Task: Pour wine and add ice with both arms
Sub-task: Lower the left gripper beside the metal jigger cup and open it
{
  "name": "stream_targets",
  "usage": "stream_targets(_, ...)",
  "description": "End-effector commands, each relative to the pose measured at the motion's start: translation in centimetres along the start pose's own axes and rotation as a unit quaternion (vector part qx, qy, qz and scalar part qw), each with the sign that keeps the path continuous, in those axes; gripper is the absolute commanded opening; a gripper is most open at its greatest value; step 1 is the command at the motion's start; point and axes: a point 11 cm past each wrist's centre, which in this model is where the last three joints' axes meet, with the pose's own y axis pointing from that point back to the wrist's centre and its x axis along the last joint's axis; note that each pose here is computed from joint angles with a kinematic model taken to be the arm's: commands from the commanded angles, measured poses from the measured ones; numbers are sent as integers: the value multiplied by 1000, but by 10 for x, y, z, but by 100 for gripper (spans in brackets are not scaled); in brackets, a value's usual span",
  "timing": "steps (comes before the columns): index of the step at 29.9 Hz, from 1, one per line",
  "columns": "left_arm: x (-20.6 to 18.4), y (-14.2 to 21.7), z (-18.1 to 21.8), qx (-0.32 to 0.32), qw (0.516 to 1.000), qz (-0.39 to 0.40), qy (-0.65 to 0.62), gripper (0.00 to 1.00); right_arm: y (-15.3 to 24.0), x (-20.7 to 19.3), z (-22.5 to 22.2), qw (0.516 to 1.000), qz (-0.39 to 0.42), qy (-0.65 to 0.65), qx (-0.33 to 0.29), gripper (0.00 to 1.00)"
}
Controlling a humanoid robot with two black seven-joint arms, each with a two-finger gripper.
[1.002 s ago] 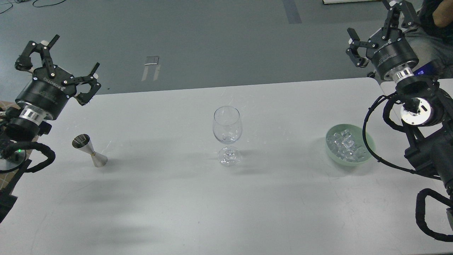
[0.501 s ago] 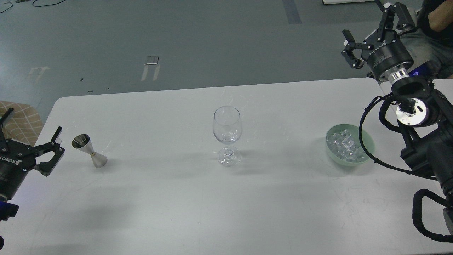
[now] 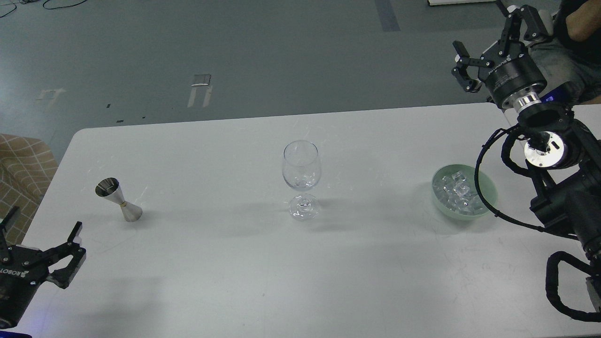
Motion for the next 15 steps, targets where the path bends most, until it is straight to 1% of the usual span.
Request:
stream_targets(1, 11, 1, -13, 4, 999, 30, 23, 98, 0, 1, 0, 1000, 8, 0, 0, 100)
stream_targets(3, 17, 0, -18, 2, 998, 53, 34, 98, 0, 3, 1, 1000, 13, 1, -1, 100)
stream_targets(7, 16, -16, -20, -1, 997, 71, 32, 98, 0, 3, 1, 1000, 14, 2, -2, 100)
stream_targets(12, 14, -38, -22, -16, 997, 66, 44, 98, 0, 0, 7, 1000, 10, 6, -11, 100)
stream_targets(15, 16, -41, -26, -22, 996, 65, 56, 99, 0, 0, 7, 1000, 10, 6, -11, 100)
